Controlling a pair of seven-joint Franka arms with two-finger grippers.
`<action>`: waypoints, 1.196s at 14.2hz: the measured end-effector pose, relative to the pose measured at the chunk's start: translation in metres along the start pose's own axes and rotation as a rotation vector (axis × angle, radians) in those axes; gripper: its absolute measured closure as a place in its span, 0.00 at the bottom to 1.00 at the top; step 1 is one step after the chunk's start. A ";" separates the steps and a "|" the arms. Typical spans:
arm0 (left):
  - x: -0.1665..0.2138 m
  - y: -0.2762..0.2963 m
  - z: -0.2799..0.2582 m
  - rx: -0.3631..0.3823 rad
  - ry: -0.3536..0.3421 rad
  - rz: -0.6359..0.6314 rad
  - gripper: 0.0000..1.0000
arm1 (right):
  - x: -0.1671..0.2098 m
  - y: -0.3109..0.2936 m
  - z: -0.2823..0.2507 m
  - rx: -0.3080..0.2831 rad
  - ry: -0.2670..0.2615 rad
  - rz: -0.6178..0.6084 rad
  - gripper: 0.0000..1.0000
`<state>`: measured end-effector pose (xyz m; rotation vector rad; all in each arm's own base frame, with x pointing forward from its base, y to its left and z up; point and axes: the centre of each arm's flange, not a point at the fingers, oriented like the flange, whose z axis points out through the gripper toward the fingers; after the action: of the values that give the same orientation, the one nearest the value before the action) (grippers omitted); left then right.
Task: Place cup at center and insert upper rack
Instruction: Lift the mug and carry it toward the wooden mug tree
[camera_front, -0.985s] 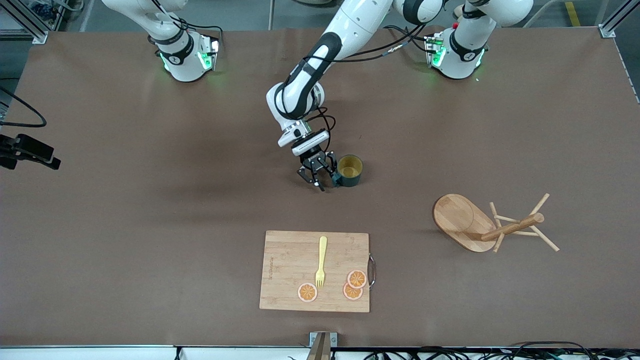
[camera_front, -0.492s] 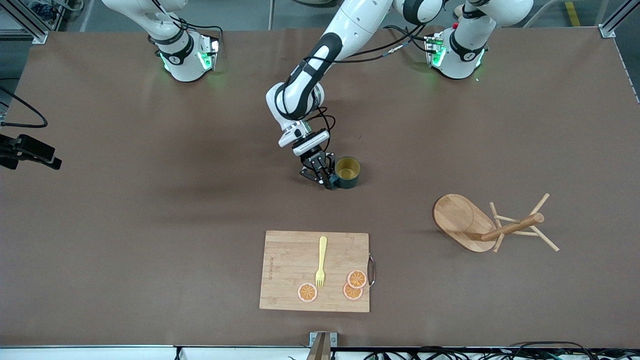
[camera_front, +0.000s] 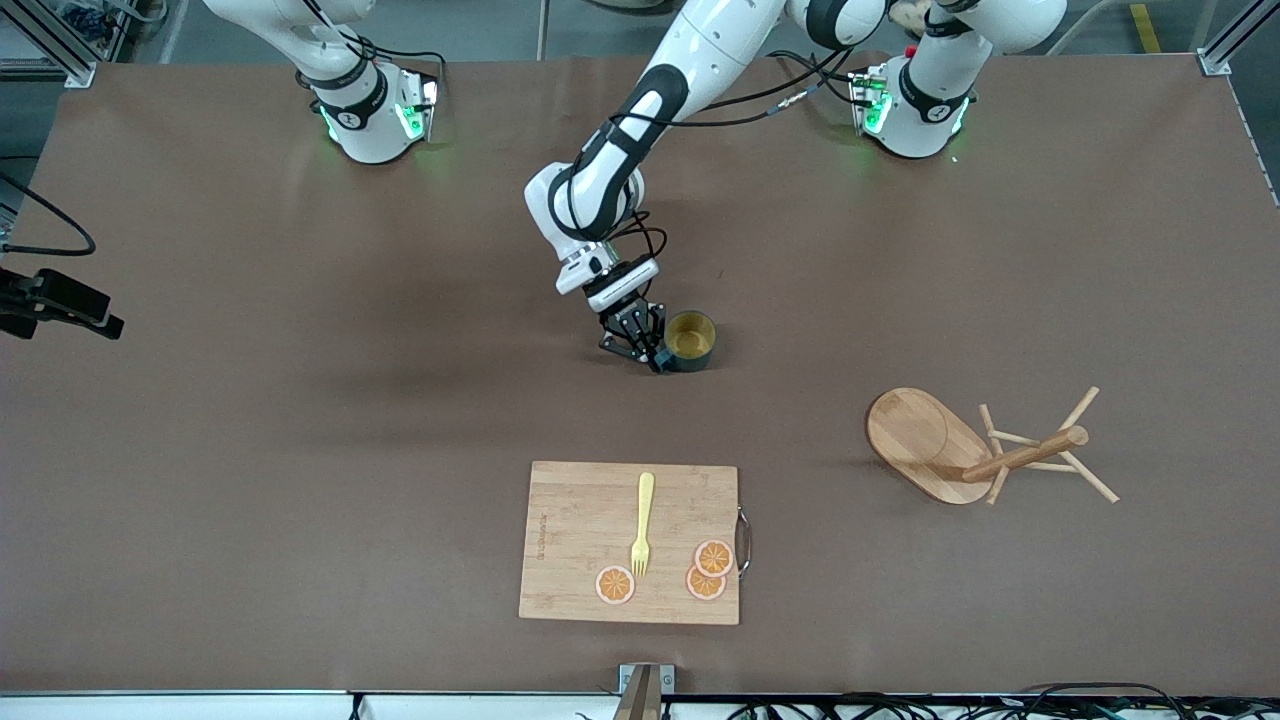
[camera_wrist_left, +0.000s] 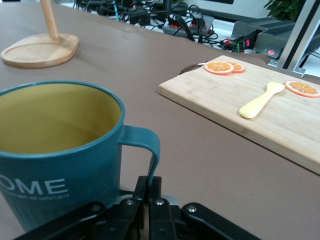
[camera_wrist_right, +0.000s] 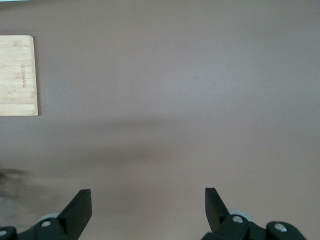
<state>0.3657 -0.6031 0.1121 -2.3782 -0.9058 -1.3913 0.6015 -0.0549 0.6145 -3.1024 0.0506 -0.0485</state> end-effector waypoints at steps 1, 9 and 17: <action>0.005 0.003 -0.005 0.009 -0.020 -0.020 0.95 | 0.000 0.000 0.000 0.000 0.000 0.000 0.00; 0.147 0.046 -0.040 0.132 -0.322 -0.162 0.95 | 0.000 0.000 0.000 0.000 0.000 0.000 0.00; 0.348 0.048 -0.012 0.224 -0.626 -0.412 0.95 | 0.001 -0.001 -0.001 -0.001 0.009 -0.004 0.00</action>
<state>0.5098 -0.5105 0.4192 -2.5672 -1.6814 -0.5688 0.6025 -0.0536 0.6153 -3.1031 0.0443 -0.0620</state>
